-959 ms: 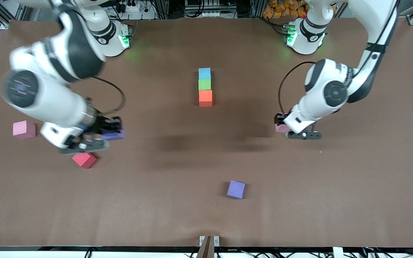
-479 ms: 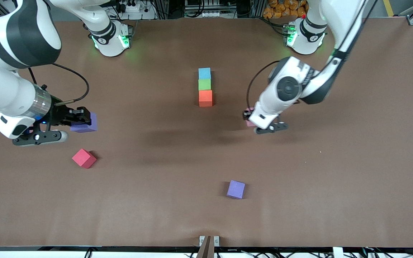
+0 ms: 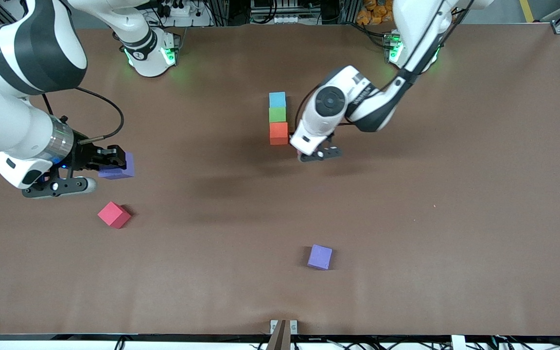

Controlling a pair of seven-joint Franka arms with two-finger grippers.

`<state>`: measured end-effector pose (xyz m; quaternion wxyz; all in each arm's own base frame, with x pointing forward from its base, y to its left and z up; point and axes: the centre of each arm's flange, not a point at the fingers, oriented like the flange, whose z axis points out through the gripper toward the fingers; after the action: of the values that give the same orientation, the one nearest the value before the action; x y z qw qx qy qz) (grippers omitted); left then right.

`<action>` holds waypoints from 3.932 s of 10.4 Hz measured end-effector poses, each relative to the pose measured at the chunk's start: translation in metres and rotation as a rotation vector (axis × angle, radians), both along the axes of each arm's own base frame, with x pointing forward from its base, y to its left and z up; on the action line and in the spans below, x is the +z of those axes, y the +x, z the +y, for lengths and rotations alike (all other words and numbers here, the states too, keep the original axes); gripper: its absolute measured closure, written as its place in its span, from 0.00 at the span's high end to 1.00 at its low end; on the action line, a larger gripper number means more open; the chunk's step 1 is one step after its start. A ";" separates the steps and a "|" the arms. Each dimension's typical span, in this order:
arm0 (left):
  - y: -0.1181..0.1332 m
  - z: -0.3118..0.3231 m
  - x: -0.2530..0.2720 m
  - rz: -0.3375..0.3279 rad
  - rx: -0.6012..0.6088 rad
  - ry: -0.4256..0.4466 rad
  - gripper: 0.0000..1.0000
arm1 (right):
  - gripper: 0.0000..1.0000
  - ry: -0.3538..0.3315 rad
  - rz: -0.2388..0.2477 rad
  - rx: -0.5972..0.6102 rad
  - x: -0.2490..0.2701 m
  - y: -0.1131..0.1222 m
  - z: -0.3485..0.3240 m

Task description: Arrange blocks into number 1

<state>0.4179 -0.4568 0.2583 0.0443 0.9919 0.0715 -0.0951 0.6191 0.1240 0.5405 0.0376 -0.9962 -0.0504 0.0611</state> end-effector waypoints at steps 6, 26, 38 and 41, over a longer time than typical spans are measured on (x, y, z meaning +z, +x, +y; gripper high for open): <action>-0.012 -0.026 -0.012 -0.050 -0.060 0.004 0.64 | 0.52 -0.001 0.005 0.004 -0.002 -0.001 0.003; 0.021 -0.069 -0.020 0.005 0.035 0.052 0.64 | 0.52 -0.012 0.025 0.039 -0.017 -0.002 0.027; 0.005 -0.100 -0.043 -0.073 0.004 0.077 0.63 | 0.52 -0.013 0.026 0.040 -0.020 -0.001 0.028; -0.001 -0.100 -0.049 -0.065 -0.001 0.087 0.63 | 0.52 -0.013 0.027 0.040 -0.021 -0.001 0.028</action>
<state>0.4168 -0.5568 0.2093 0.0032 0.9955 0.0736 -0.0597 0.6178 0.1517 0.5192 0.0306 -0.9942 -0.0691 0.0758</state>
